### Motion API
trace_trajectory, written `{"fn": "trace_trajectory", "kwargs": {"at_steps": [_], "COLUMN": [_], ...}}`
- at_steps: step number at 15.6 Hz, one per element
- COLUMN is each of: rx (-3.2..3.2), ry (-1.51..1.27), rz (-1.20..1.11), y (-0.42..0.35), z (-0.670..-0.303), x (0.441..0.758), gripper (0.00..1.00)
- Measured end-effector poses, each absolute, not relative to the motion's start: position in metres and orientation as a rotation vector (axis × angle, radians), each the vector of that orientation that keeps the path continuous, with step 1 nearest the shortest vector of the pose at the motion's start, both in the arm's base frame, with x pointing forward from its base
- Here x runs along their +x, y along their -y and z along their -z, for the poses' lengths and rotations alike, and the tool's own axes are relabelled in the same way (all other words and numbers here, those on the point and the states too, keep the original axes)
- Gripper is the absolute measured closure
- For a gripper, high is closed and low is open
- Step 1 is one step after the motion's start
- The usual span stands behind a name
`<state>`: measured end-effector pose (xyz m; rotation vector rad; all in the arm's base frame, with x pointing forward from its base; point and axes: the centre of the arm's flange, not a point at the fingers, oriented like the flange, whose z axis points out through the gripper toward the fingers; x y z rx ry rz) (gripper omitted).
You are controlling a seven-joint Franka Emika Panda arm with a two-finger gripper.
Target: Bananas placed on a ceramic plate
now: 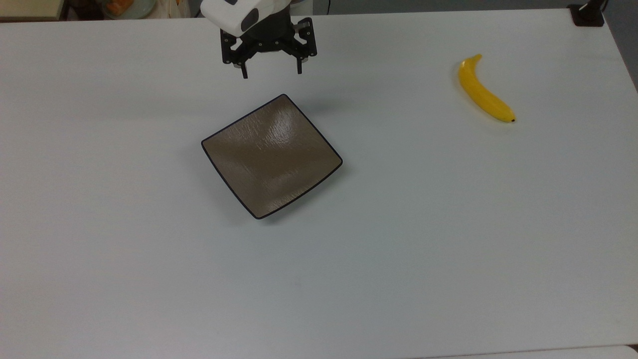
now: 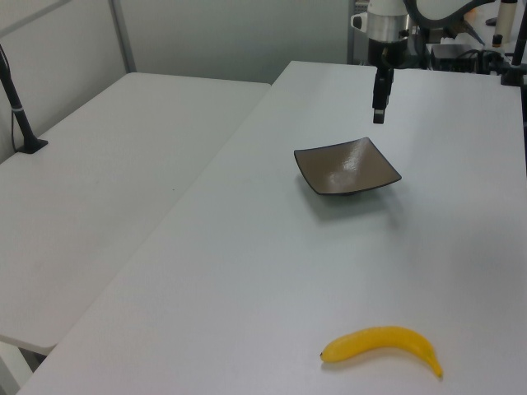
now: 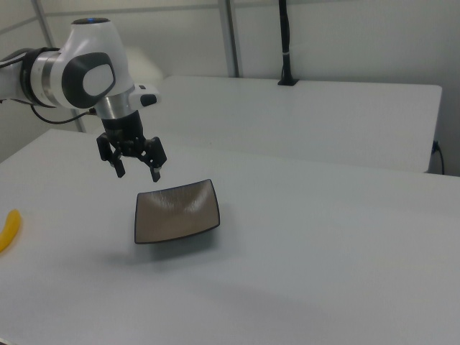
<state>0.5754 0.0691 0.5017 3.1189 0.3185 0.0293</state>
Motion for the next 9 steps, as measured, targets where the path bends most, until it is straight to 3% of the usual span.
{"fn": "trace_trajectory", "kwargs": {"at_steps": [3,9], "rx": [3.118,3.097], "ry": [-0.335,-0.526], "rz": [-0.022,0.009], "y": [-0.075,-0.170], "z": [-0.499,-0.490], "x": [0.575,0.552], "gripper": [0.00,0.00]}}
